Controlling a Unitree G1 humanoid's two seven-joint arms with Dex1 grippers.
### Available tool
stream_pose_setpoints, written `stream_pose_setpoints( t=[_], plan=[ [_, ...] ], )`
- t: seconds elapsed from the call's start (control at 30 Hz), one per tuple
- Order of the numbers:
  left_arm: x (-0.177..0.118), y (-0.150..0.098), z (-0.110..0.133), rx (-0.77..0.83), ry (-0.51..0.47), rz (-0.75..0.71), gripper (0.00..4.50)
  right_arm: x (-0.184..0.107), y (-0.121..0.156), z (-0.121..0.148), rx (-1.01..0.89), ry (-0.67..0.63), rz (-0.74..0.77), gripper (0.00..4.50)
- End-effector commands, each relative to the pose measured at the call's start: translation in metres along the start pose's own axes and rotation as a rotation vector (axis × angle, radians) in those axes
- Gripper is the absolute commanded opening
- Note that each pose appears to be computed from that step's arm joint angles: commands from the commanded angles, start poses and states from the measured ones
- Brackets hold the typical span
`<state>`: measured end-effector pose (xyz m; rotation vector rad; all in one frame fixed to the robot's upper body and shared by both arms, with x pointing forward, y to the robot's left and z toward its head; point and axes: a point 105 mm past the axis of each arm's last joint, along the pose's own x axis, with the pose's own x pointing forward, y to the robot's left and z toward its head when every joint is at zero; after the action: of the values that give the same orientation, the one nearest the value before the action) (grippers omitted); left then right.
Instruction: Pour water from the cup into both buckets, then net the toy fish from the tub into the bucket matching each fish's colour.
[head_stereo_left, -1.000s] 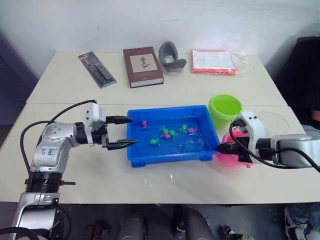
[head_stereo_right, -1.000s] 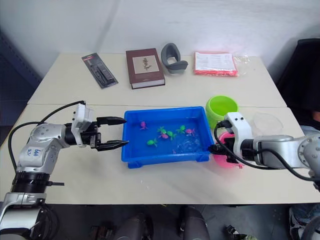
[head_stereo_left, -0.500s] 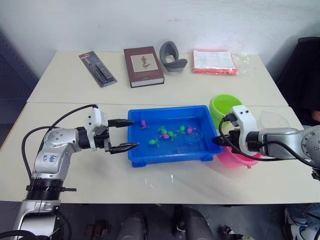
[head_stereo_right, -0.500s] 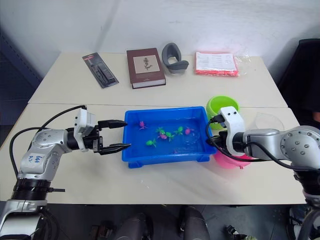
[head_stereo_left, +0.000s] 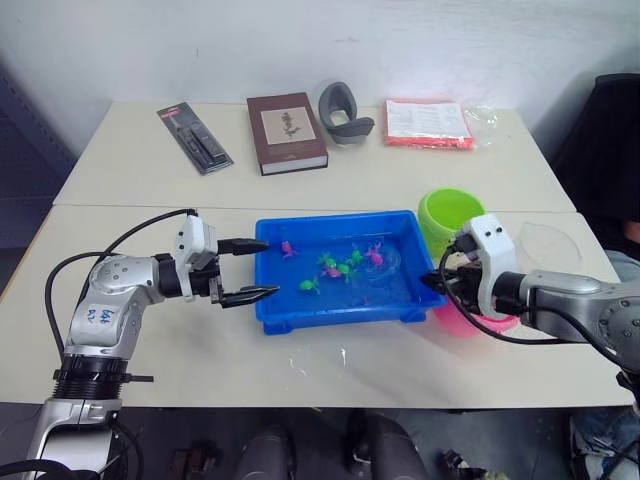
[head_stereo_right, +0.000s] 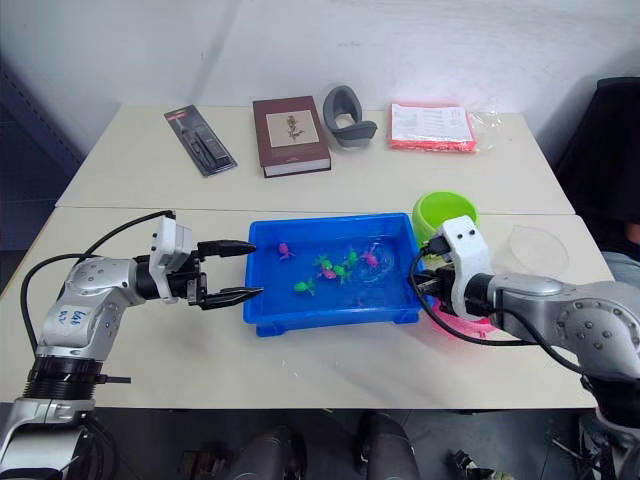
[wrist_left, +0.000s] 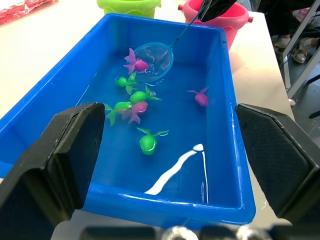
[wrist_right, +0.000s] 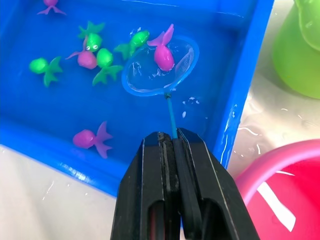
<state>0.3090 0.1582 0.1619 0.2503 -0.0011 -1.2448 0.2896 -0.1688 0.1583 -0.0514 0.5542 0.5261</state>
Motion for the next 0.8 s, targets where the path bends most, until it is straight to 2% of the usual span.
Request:
stream_pose_setpoints(
  t=[0.03, 0.23, 0.5, 0.67, 0.8],
  plan=[
    [0.003, 0.0, 0.011, 0.039, -0.028, -0.014, 4.48, -0.014, -0.002, 0.015, -0.048, -0.079, -0.022, 0.0],
    [0.004, -0.001, 0.014, 0.04, -0.041, -0.034, 4.48, -0.03, -0.001, 0.017, -0.083, -0.122, -0.008, 0.0],
    [0.021, -0.011, 0.027, 0.027, -0.108, -0.133, 4.48, -0.077, 0.011, 0.013, 0.001, -0.324, 0.045, 0.0],
    [0.046, -0.014, 0.031, 0.018, -0.141, -0.226, 4.48, -0.11, 0.007, -0.005, 0.064, -0.459, -0.051, 0.0],
    [0.065, -0.019, 0.036, 0.027, -0.161, -0.294, 4.48, -0.128, 0.005, -0.022, 0.039, -0.48, -0.164, 0.0]
  ],
)
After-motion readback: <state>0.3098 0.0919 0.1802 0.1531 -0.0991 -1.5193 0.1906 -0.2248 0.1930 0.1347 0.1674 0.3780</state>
